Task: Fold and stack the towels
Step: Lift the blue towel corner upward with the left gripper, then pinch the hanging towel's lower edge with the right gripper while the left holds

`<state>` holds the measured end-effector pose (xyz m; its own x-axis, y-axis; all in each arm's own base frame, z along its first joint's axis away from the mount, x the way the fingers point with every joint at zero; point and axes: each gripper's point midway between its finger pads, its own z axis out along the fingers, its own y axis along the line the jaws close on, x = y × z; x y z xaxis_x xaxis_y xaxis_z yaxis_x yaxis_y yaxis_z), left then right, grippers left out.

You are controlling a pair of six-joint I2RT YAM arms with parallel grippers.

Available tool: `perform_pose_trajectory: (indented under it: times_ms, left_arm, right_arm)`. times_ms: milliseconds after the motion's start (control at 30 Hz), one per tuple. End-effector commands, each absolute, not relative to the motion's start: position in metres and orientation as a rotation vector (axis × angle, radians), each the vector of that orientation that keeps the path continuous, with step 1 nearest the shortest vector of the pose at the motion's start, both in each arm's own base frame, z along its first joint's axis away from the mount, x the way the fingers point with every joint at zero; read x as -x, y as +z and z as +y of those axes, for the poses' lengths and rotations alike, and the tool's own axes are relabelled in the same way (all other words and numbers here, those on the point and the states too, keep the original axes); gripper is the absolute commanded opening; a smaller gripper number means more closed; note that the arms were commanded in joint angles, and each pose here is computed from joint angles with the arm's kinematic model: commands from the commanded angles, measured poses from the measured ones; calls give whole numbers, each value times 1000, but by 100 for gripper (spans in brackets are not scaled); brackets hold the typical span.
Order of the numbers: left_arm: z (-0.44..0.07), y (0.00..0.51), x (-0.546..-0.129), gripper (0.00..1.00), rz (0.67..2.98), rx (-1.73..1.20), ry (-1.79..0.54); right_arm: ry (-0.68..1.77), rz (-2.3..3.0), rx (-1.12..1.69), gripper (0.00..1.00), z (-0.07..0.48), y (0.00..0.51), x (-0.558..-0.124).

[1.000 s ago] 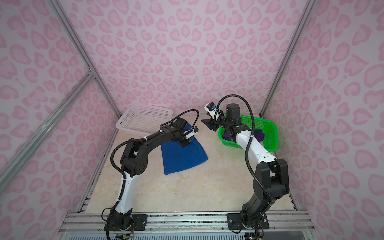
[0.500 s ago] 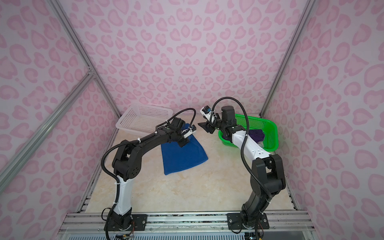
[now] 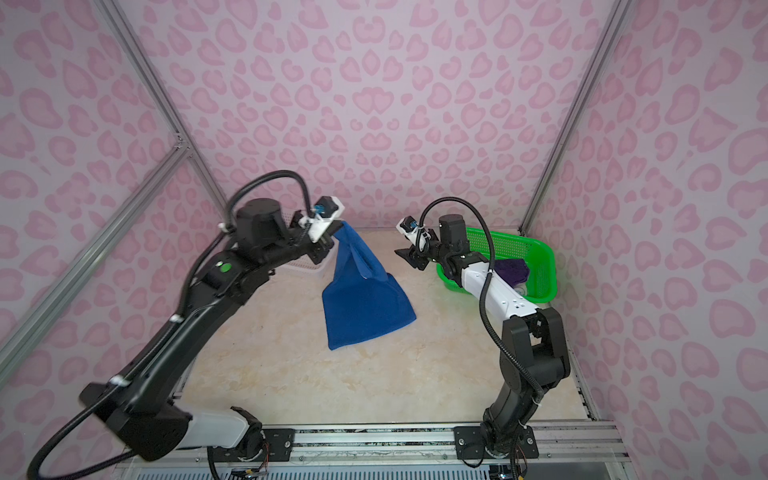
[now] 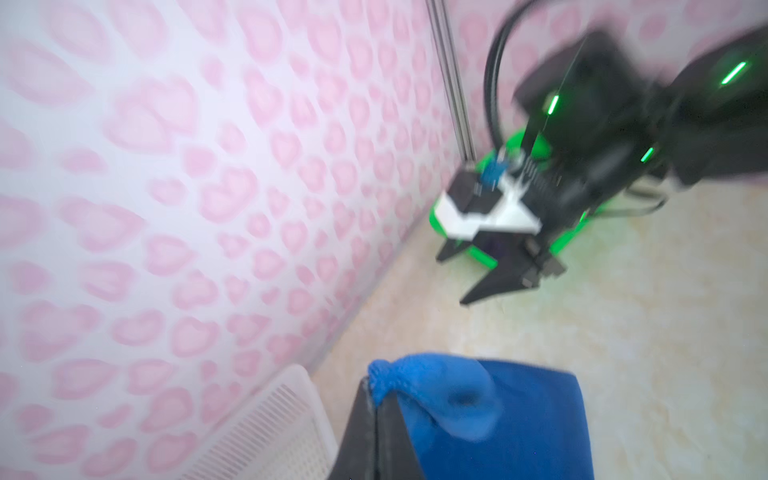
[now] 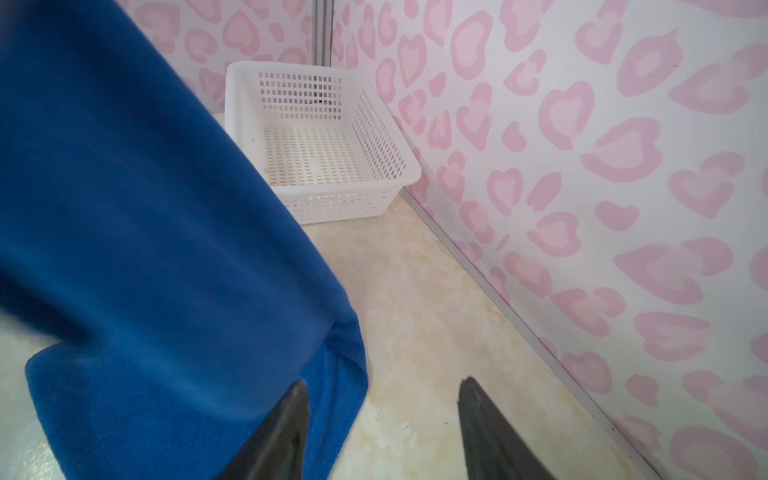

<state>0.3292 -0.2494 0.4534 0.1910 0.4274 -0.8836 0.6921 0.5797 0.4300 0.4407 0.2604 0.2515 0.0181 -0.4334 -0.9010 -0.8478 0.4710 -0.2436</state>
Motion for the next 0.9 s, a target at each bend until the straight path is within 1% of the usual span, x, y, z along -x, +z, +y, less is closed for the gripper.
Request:
perform_pose_trajectory:
  times_ms: [0, 167, 367, 500, 633, 867]
  left_arm:
    - [-250, 442, -322, 3, 1464, -1052, -276]
    - [-250, 437, -322, 3, 1477, -1047, -283]
    - [-252, 434, -325, 3, 1489, -1037, -292]
    - [-254, 429, -330, 3, 1507, -1037, -294]
    - [-255, 426, -334, 3, 1519, -1031, -288]
    - [-252, 423, -352, 3, 1597, -932, -275]
  right_arm:
    - [457, 1519, 1214, 57, 276, 249, -432]
    - [450, 1477, 1265, 57, 289, 252, -415]
    - [433, 1565, 1110, 57, 276, 274, -421]
    - [482, 1610, 1041, 56, 272, 289, -409]
    - [500, 1624, 993, 55, 278, 301, -385]
    - [453, 1563, 979, 56, 322, 298, -322]
